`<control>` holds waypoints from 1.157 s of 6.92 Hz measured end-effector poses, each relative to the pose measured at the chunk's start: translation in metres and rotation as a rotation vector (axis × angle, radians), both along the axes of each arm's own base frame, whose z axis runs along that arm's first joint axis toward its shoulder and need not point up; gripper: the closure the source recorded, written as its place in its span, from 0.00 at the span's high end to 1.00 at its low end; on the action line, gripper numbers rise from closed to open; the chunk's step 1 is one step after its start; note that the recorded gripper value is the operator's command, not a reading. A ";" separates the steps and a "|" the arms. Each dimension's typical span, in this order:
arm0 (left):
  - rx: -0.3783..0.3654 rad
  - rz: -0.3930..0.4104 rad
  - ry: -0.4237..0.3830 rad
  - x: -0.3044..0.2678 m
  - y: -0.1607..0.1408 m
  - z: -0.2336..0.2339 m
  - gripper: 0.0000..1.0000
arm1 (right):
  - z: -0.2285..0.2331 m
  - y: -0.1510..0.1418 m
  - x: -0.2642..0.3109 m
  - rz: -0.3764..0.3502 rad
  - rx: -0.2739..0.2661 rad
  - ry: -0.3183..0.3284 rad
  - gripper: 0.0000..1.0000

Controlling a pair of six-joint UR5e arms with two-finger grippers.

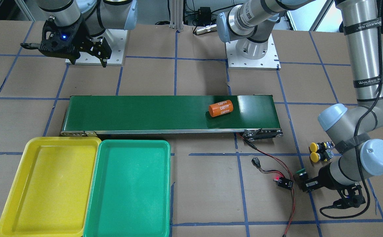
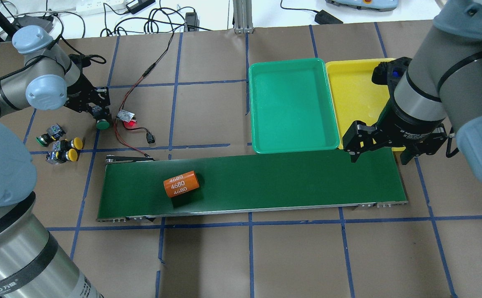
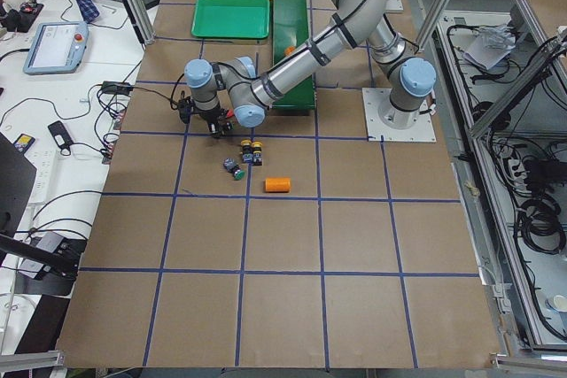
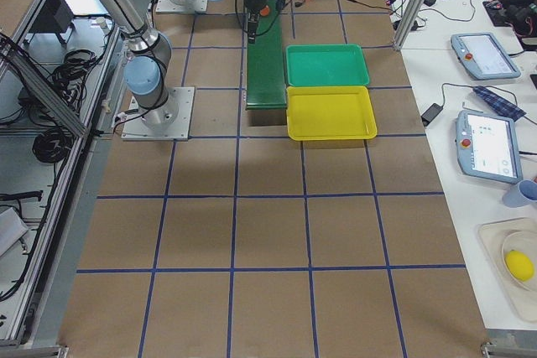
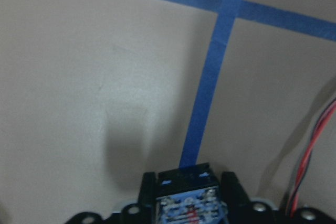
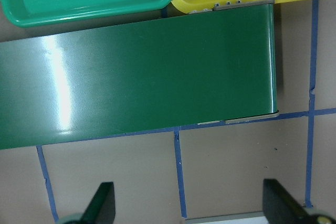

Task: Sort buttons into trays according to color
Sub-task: 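Set the green-cap button upright on the belt and release, then return the left gripper and grasp the second green-cap button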

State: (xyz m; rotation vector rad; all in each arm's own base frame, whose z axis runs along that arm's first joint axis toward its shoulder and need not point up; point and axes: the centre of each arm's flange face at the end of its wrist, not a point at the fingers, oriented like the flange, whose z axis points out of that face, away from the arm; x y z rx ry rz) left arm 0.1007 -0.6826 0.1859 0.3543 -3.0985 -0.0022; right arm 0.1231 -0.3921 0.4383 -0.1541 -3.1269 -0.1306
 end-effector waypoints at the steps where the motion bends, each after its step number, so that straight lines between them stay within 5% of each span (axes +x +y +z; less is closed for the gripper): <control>1: 0.003 -0.011 0.007 -0.008 0.005 0.015 0.00 | 0.000 0.000 0.000 0.000 0.001 0.000 1.00; 4: 0.070 -0.208 0.074 -0.100 0.083 0.081 0.00 | -0.001 0.000 0.000 0.001 0.002 0.001 1.00; 6: 0.087 -0.227 0.077 -0.166 0.162 0.097 0.09 | -0.001 0.000 0.001 -0.003 0.000 -0.010 1.00; 7: 0.104 -0.223 0.079 -0.184 0.195 0.093 0.41 | -0.001 0.000 0.001 -0.005 0.000 -0.012 1.00; 8: 0.106 -0.225 0.072 -0.194 0.218 0.082 0.99 | 0.000 0.000 0.001 -0.006 -0.001 -0.012 1.00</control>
